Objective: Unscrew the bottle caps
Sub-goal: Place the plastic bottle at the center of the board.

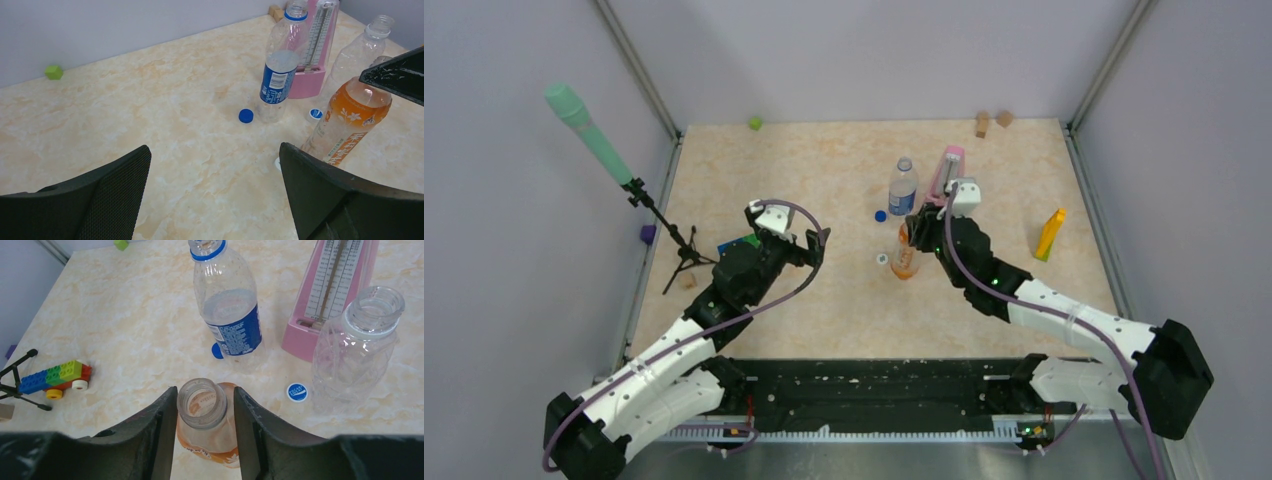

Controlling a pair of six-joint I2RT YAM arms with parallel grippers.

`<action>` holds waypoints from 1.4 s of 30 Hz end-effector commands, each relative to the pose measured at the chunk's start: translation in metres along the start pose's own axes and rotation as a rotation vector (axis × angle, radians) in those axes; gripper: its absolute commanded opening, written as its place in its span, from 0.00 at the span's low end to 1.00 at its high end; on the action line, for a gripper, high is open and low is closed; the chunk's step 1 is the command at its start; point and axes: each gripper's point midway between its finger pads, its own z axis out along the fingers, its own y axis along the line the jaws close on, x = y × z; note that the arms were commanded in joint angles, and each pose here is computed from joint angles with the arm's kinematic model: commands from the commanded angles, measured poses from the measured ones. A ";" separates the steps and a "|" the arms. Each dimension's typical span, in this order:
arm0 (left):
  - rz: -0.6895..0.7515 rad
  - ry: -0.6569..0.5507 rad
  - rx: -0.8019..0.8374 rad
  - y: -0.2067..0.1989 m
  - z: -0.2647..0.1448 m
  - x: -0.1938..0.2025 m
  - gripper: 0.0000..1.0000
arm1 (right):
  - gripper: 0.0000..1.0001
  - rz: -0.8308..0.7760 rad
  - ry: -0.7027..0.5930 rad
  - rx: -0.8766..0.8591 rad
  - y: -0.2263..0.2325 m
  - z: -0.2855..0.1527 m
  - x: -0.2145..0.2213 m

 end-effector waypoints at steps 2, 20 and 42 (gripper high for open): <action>0.007 -0.019 0.003 0.000 0.001 -0.005 0.99 | 0.46 -0.031 0.023 -0.021 0.005 -0.003 0.001; 0.012 -0.011 0.007 0.000 -0.001 -0.004 0.99 | 0.57 -0.041 0.025 -0.098 0.022 -0.010 -0.018; 0.018 0.011 0.011 -0.002 0.002 0.002 0.99 | 0.21 -0.185 0.048 -0.105 0.024 -0.003 -0.017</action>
